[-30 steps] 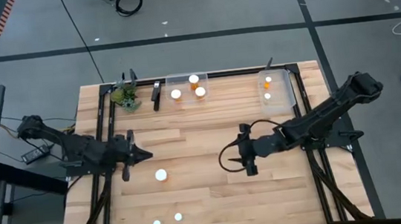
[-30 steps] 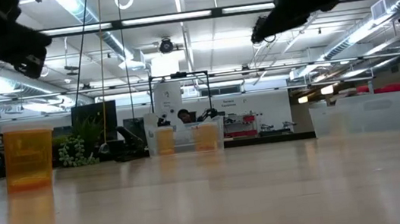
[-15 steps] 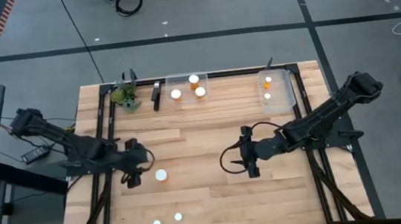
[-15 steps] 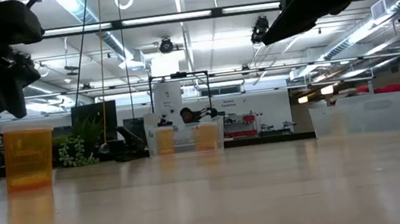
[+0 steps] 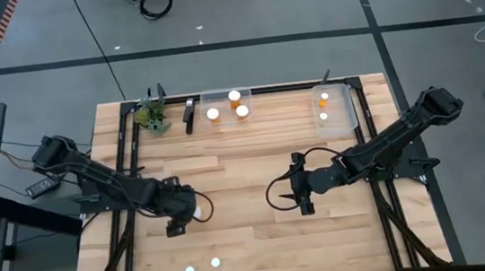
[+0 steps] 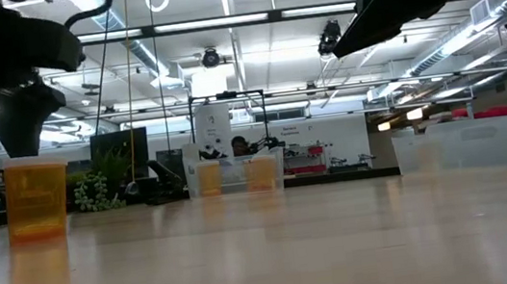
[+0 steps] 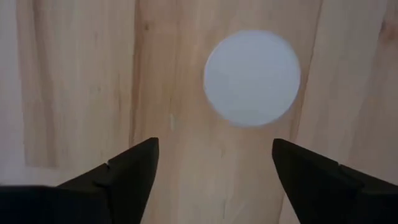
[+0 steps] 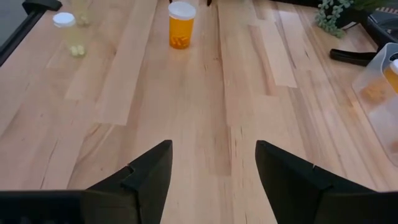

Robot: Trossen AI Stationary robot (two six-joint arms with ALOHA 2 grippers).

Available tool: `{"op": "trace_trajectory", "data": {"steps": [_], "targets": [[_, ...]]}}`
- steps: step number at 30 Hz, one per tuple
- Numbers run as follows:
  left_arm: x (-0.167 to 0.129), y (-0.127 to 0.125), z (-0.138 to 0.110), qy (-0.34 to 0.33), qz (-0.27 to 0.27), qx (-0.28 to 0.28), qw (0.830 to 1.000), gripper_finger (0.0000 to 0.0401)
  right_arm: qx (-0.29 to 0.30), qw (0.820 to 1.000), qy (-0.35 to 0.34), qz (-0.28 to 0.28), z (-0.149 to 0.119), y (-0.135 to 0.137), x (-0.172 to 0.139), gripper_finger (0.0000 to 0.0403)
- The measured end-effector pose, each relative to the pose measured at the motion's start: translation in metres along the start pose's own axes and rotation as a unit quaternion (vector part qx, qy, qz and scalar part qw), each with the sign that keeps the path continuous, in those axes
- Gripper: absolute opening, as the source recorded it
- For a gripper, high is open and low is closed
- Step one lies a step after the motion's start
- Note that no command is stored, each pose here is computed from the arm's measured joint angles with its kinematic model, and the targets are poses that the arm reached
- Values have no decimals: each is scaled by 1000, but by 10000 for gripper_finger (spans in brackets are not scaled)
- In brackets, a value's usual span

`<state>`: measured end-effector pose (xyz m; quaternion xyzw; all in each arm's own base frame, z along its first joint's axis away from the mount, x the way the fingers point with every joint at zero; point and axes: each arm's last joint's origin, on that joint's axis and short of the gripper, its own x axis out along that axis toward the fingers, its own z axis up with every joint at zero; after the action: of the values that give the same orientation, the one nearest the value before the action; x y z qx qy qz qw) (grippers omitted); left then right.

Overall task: Pick and place medicine bottles into bin by pill shape (circle, oval)
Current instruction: Put the big orange pill bottle into the left transparent bin

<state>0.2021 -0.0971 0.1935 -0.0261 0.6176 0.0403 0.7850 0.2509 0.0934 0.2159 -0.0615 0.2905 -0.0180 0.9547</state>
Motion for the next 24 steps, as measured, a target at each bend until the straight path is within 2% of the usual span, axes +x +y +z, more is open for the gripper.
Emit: {"op": "trace_trajectory", "data": {"steps": [6,14,18,24], "targets": [[10,-13,19,17,10,22,1000,337,0,1000,1,-1,0,0,0,236],[17,-23,35,24,15,23,999,335,0,1000,1,0,0,0,0,236],[21,-24,41,27,17,20,999,319,0,1000,1,-1,0,0,0,236],[20,-23,47,25,17,14,999,274,2,1000,2,-2,0,0,0,236]]}}
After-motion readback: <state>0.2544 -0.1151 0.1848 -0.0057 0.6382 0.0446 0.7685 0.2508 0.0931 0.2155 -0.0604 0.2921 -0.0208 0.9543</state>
